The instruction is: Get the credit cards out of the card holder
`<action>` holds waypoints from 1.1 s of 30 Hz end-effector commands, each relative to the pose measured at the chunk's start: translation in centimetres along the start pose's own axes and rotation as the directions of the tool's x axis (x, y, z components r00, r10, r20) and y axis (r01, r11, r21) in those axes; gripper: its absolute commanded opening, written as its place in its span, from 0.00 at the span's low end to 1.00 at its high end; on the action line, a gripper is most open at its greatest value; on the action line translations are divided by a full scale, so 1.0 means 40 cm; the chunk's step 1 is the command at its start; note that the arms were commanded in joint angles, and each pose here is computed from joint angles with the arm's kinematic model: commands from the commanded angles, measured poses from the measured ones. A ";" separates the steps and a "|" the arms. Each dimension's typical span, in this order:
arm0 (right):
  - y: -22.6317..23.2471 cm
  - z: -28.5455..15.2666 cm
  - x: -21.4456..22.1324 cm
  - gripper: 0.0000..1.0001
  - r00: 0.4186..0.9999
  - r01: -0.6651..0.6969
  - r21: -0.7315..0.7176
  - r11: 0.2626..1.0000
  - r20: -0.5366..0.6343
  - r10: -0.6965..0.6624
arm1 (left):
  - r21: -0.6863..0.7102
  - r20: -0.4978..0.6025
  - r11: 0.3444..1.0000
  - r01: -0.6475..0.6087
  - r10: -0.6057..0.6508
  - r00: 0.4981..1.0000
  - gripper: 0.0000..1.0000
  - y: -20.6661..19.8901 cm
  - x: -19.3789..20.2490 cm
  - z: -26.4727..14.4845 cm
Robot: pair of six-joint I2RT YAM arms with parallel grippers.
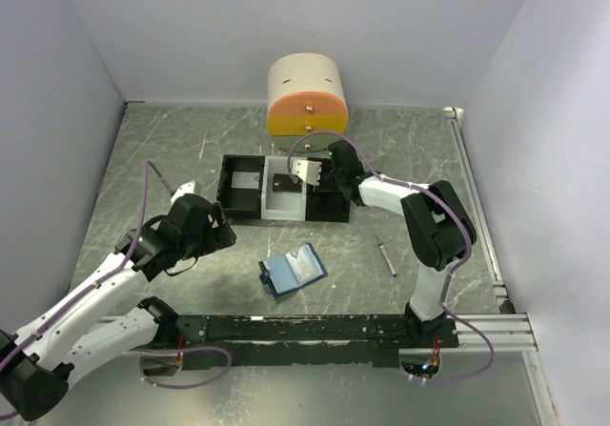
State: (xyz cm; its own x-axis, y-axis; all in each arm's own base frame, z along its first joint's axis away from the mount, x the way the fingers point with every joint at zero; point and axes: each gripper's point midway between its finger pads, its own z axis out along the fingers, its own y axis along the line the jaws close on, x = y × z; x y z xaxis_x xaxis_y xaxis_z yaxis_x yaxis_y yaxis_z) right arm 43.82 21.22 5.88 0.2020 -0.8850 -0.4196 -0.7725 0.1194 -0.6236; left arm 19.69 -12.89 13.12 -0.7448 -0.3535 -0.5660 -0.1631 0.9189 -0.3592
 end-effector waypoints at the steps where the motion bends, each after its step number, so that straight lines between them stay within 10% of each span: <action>1: -0.032 0.012 -0.005 0.01 1.000 0.016 0.063 0.998 0.008 -0.016 | -0.006 0.023 1.000 0.016 -0.016 1.000 0.93 0.007 -0.016 -0.021; 33: 0.052 0.029 0.041 0.20 0.997 0.075 -0.051 0.996 -0.031 -0.077 | 0.006 0.030 1.000 0.027 -0.027 0.999 0.93 0.005 -0.017 -0.025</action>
State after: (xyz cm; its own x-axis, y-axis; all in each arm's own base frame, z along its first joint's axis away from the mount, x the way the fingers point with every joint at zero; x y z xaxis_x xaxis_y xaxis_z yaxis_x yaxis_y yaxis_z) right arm 44.08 20.84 3.99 0.2438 -0.9017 -0.3571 -0.7599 0.0512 -0.6480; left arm 19.19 -12.17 13.36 -0.7340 -0.3715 -0.5686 -0.1857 0.9150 -0.3581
